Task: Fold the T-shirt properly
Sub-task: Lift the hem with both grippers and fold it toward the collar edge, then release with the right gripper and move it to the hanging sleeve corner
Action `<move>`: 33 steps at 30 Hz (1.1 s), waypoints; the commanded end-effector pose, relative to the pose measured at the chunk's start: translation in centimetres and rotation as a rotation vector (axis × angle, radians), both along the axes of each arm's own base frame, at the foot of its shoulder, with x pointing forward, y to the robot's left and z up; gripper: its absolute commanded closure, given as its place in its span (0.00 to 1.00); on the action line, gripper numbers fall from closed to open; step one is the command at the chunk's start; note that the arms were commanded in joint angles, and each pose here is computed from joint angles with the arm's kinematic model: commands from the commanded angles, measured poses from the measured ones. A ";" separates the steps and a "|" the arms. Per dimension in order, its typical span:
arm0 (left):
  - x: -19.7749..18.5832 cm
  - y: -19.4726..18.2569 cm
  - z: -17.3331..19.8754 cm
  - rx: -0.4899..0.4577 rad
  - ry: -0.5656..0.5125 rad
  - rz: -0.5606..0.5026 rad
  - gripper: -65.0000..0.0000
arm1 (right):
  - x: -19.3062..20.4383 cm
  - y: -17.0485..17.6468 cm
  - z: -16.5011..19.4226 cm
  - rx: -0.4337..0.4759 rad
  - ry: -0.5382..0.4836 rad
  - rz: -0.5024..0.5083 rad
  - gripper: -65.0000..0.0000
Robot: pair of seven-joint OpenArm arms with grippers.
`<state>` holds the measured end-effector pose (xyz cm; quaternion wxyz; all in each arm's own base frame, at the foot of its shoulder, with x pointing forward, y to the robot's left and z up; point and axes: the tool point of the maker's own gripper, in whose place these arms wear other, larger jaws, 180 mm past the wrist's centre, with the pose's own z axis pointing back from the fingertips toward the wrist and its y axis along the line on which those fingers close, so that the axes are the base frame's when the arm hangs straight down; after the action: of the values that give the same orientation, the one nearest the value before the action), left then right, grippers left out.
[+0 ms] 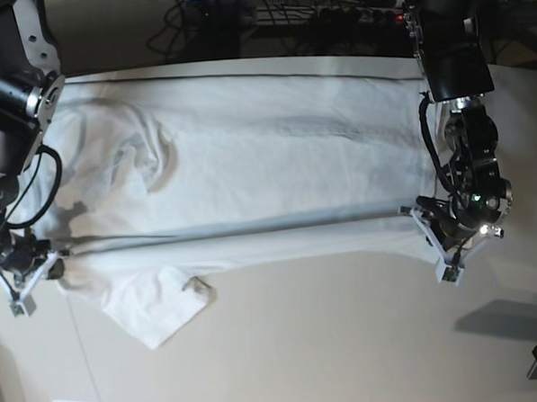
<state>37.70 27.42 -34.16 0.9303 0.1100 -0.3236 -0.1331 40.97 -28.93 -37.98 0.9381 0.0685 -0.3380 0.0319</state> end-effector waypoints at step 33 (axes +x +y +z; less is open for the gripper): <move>-5.4 -0.5 -0.3 0.123 0.069 -0.041 1.00 | -0.2 0.0 1.0 -0.043 -0.050 -0.039 0.94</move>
<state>31.55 26.11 -35.74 0.9359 0.1401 -0.2688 -0.1795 39.27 -27.77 -39.30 0.9421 0.0546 -0.3300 0.0229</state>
